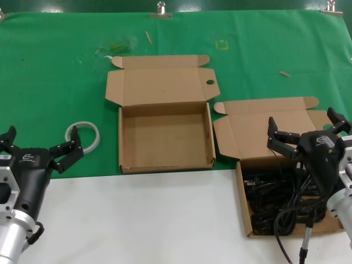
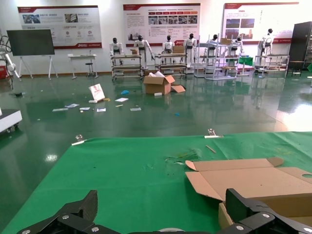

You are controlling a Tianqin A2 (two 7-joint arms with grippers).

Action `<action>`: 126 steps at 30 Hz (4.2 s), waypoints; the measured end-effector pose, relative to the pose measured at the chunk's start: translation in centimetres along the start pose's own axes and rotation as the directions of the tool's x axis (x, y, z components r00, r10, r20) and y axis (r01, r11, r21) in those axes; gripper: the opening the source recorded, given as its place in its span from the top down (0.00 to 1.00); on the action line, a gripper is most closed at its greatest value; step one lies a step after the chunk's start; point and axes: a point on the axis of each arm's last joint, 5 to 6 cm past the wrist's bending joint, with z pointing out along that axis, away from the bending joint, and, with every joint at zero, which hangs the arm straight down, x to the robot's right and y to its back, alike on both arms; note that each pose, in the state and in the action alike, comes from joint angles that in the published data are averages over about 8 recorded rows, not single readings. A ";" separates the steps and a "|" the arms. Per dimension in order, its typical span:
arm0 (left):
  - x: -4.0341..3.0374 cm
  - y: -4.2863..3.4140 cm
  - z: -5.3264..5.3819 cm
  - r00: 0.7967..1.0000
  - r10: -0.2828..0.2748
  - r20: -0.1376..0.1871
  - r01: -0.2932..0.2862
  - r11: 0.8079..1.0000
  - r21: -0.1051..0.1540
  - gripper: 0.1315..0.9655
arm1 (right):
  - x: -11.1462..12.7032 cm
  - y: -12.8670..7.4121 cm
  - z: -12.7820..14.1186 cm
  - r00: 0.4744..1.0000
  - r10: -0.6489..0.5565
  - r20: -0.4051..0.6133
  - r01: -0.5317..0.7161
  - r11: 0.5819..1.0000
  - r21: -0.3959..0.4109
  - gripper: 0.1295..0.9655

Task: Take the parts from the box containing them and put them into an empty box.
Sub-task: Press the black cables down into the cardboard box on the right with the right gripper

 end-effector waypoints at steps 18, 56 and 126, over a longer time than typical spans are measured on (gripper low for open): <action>0.00 0.00 0.0 1.000 0.000 0.000 0.000 1.000 0.000 0.31 | -0.2 0.0 0.2 1.000 0.001 0.006 -0.001 1.000 0.001 0.00; 0.00 0.00 0.0 1.000 0.000 0.000 0.000 1.000 0.000 0.98 | 6.2 -3.7 5.3 0.684 -0.426 0.592 0.487 0.871 0.065 0.00; 0.00 0.00 0.0 1.000 0.000 0.000 0.000 1.000 0.000 0.99 | 13.2 -6.9 9.7 -0.612 -0.608 0.506 0.647 -0.019 0.762 0.02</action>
